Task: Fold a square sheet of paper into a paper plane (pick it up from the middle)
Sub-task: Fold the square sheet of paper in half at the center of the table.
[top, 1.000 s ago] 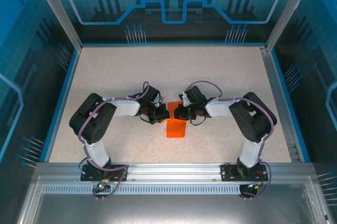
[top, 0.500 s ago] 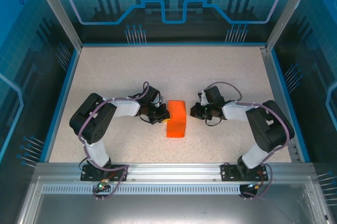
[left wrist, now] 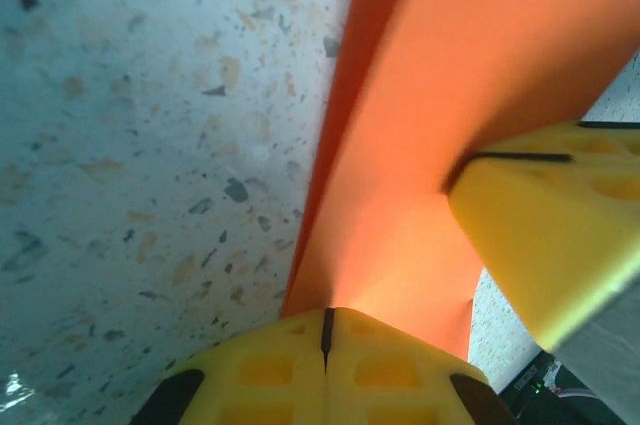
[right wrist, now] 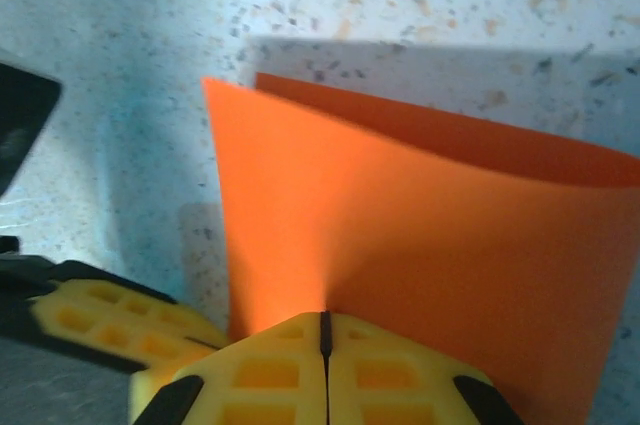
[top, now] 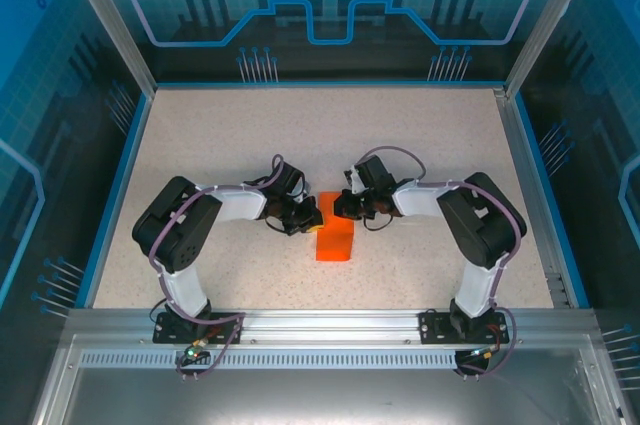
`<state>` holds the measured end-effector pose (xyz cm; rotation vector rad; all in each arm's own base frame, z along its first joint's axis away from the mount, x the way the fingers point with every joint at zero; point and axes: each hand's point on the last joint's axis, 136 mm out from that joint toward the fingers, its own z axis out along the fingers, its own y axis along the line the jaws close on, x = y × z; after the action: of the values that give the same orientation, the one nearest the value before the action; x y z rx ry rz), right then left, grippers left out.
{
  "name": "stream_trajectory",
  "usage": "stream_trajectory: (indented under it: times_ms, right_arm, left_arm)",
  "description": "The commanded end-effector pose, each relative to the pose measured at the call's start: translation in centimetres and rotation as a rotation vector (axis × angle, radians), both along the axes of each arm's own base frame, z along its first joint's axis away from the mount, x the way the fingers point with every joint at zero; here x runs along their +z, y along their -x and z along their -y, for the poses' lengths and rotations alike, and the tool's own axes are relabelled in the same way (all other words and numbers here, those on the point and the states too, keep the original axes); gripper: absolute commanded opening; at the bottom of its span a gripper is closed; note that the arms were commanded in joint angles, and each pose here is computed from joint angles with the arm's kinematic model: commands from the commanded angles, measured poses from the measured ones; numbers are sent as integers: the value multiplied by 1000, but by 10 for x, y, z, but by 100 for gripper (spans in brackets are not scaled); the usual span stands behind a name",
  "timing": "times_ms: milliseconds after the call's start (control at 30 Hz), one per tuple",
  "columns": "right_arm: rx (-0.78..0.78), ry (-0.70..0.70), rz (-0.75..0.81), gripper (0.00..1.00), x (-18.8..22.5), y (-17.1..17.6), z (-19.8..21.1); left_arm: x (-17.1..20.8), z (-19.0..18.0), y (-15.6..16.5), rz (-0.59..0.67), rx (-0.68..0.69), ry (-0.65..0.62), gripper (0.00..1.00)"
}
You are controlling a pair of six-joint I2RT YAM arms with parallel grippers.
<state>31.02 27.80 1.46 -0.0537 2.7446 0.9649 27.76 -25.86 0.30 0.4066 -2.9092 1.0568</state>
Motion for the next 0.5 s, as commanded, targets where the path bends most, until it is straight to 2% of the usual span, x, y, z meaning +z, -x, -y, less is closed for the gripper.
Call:
stream_trajectory:
  times_ms: [0,267,367,467]
  right_arm:
    - [-56,8,-16,6,-3,-13,14]
    - [-211,140,-55,5,-27,-28,78]
    - [-216,125,-16,6,-11,-34,77]
    - [-182,73,57,6,20,-38,58]
  left_arm:
    - [-78,-73,72,-267,17,-381,0]
    - [-81,-76,76,-272,13,-386,0]
    - [-81,-76,76,-272,14,-383,0]
    - [-81,-75,75,-270,13,-381,0]
